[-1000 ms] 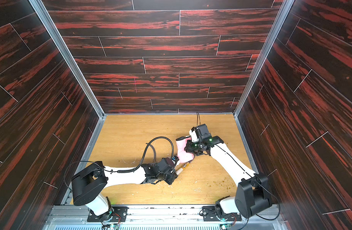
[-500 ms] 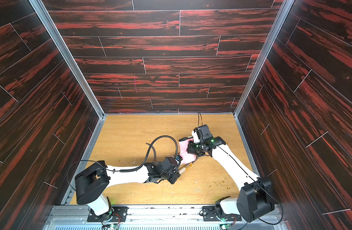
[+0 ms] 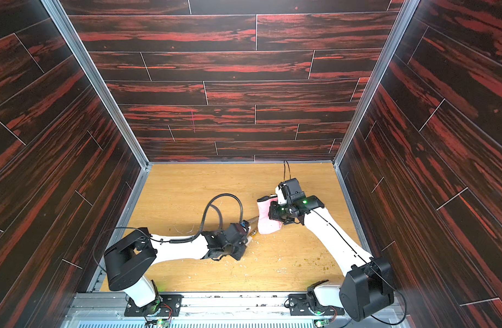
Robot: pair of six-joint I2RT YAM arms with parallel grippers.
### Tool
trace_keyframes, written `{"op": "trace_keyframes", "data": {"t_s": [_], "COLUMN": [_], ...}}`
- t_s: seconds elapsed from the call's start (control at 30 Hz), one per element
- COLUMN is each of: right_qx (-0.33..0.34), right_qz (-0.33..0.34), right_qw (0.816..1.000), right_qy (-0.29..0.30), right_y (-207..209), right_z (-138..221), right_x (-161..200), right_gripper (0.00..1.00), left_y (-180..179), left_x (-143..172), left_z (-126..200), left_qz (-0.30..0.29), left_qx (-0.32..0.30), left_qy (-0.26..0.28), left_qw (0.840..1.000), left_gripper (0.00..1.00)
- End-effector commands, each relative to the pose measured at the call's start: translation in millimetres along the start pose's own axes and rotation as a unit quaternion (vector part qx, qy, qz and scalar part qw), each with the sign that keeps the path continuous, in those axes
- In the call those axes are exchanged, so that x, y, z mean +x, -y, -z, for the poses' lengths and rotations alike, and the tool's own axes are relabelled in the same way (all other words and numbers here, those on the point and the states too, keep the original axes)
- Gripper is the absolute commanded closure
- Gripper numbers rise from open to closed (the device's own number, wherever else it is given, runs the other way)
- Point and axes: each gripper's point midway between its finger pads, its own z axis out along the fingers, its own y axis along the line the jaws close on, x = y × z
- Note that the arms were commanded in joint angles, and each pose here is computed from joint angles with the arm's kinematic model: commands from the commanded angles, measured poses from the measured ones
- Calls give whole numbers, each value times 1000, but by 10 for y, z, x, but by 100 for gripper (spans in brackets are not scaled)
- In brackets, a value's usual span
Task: Wipe small sickles with rags
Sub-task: Adjust the small sickle at the center of the board, then wipe the small sickle.
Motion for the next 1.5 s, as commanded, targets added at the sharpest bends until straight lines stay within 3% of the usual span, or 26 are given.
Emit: {"op": "trace_keyframes", "data": {"t_s": [0.0, 0.4, 0.63, 0.93, 1.47], "right_qx": [-9, -10, -6, 8, -19], "right_qz": [8, 10, 13, 20, -26], "right_qw": [1000, 1000, 1000, 1000, 991], "right_qy": [8, 3, 9, 10, -129], "right_y": [-68, -69, -76, -38, 193], "right_z": [90, 52, 108, 142, -679], "right_x": [-31, -30, -62, -73, 783], "right_gripper": [99, 99, 99, 99, 100], "left_y": [-146, -439, -66, 354, 453], "left_x": [-84, -56, -194, -276, -292], "left_z": [149, 263, 84, 25, -254], "left_qz": [22, 46, 30, -38, -42], "left_qx": [-12, -28, 42, 85, 69], "left_qy": [22, 27, 17, 3, -20], "left_qw": [999, 998, 999, 996, 997], "left_gripper": [91, 91, 91, 92, 94]}}
